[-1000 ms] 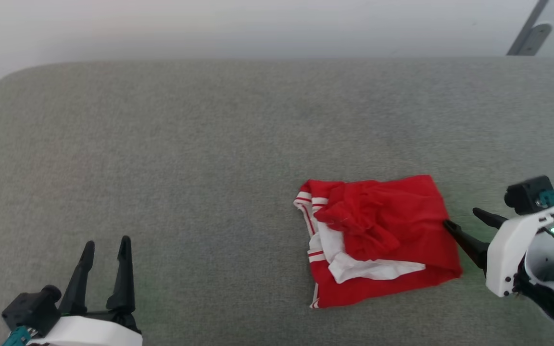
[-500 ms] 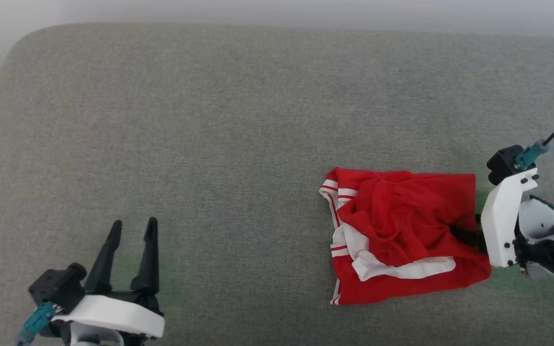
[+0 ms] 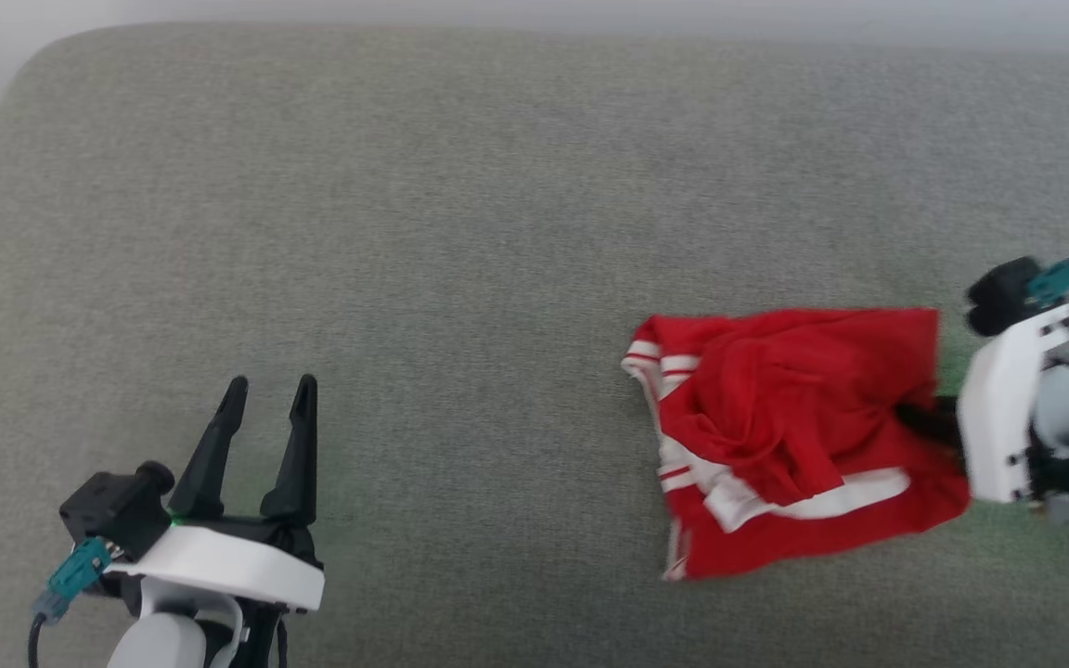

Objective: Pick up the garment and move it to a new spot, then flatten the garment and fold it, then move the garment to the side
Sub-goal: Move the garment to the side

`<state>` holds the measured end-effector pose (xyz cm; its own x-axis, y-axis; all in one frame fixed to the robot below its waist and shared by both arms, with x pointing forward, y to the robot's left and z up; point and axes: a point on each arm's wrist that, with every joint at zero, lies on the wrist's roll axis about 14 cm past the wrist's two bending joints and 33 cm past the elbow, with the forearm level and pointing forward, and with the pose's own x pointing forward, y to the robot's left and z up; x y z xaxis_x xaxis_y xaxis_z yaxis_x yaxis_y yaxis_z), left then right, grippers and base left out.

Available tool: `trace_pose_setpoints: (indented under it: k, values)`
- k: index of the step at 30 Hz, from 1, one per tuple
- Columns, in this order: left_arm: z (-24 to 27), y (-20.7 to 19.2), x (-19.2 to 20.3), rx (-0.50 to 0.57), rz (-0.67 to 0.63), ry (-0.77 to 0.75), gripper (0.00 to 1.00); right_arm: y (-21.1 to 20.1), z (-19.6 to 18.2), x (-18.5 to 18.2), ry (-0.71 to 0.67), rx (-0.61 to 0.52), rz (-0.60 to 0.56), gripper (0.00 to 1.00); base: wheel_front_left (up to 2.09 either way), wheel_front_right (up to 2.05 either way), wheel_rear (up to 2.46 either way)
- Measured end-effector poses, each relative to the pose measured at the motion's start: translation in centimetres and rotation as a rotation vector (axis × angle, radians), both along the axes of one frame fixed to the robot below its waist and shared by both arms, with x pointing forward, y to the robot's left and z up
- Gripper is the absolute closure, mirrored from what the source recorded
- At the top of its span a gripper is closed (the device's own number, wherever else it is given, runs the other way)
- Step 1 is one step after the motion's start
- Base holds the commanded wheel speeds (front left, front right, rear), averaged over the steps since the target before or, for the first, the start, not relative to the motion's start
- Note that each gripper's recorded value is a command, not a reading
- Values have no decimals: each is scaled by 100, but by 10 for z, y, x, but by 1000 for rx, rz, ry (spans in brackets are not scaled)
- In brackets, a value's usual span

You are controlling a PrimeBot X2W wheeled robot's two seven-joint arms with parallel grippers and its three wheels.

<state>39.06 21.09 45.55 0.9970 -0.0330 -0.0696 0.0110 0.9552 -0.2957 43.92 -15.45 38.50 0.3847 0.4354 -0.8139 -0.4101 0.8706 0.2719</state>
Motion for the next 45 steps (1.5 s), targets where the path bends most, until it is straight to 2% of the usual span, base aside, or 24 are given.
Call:
trace_pose_setpoints:
  k: [8, 21, 28, 35, 45]
  values:
    - [15, -32, 29, 7, -113, -60, 0, -68, 28, 23, -115, -85, -130, 100, 0, 0, 0]
    - [31, -112, 80, -6, -357, -148, 0, -180, 70, 42, -270, -236, -366, 100, 0, 0, 0]
    - [29, -152, 101, -11, -481, -171, 0, -238, 86, 45, -333, -368, -458, 100, 0, 0, 0]
    - [18, -194, 111, -29, -604, -170, 0, -282, 97, 46, -396, -479, -531, 100, 0, 0, 0]
    - [5, -224, 120, -51, -690, -170, 0, -325, 94, 47, -422, -672, -537, 100, 0, 0, 0]
